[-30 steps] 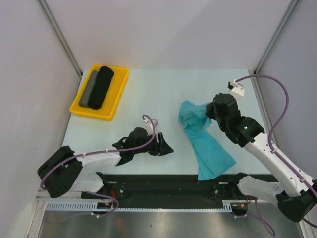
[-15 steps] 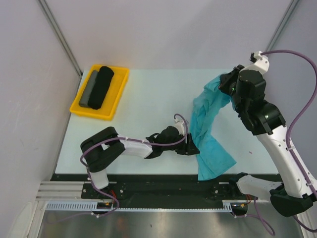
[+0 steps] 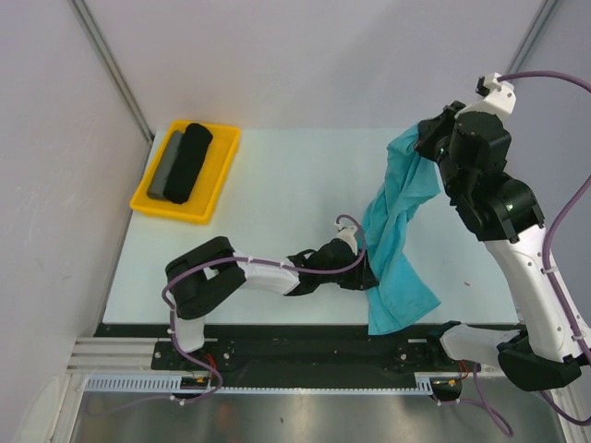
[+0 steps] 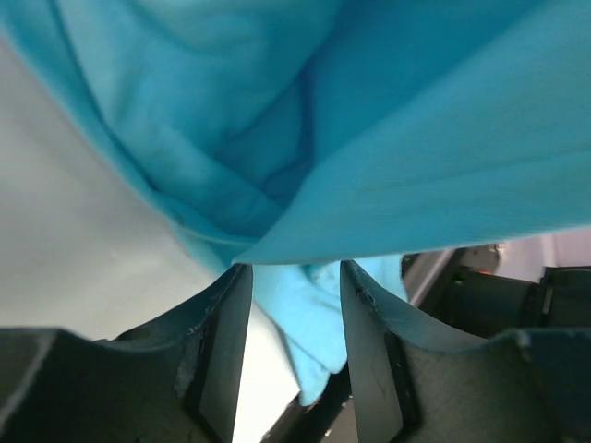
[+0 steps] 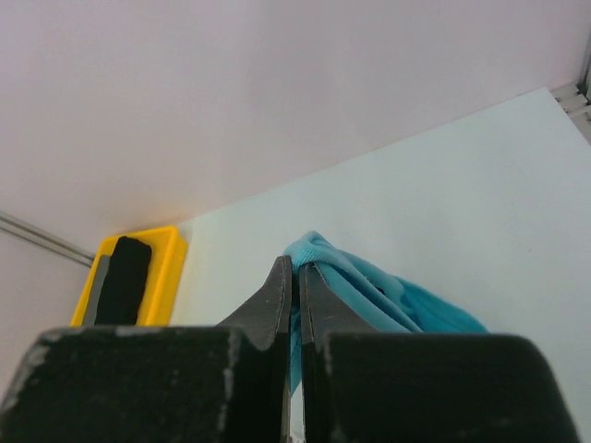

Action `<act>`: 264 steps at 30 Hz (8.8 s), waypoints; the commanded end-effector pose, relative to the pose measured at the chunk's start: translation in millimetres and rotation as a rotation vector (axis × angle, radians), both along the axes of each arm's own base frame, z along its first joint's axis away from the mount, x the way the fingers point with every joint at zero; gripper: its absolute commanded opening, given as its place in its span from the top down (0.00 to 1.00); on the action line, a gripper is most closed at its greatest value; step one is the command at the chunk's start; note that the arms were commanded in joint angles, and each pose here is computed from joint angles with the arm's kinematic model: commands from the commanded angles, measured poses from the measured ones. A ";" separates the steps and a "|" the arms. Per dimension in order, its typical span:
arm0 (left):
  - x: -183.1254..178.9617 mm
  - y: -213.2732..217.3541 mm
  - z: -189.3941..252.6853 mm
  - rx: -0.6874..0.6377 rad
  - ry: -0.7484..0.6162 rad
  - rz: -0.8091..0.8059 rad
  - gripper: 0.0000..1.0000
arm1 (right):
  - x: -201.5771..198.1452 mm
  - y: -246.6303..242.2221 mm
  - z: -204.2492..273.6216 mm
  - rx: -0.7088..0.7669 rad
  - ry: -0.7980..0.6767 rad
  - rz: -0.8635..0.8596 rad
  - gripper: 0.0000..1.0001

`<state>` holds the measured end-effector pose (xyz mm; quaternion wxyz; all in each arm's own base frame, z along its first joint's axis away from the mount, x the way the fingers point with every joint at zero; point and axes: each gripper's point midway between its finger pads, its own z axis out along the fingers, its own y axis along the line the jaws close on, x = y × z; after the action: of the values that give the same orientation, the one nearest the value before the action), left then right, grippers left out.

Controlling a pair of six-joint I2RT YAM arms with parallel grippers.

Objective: Roll the t-shirts
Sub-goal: Flatten out the T-shirt at the center of the board, then fold the T-shirt at the center of the board.

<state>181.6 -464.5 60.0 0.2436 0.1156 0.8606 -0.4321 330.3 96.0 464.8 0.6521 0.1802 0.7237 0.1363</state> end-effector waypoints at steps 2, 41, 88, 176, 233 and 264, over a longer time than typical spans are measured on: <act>5.2 15.3 15.5 0.036 -0.088 0.050 0.53 | -8.2 -13.4 31.6 -0.002 -0.072 -0.038 1.00; 53.1 62.9 64.2 0.139 -0.254 0.280 1.00 | 6.7 -56.3 45.1 -0.003 -0.120 -0.171 1.00; 116.2 372.1 50.5 0.326 -0.056 0.977 0.37 | -80.6 -54.6 -380.3 0.303 0.739 -0.117 0.28; 235.6 259.5 4.9 0.232 0.042 0.697 0.49 | 37.5 -154.3 -373.4 0.264 0.672 -0.280 1.00; 118.1 311.0 0.2 0.191 0.138 0.735 0.46 | -30.5 -136.2 -359.9 0.283 0.780 -0.208 1.00; 91.9 414.6 21.5 0.833 -0.050 0.990 1.00 | -39.9 -141.6 -362.0 0.314 0.803 -0.200 1.00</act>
<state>295.4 -92.3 67.6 0.3563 -0.1599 0.9181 0.0673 304.0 -46.6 97.1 0.2998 0.3904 0.8647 0.1002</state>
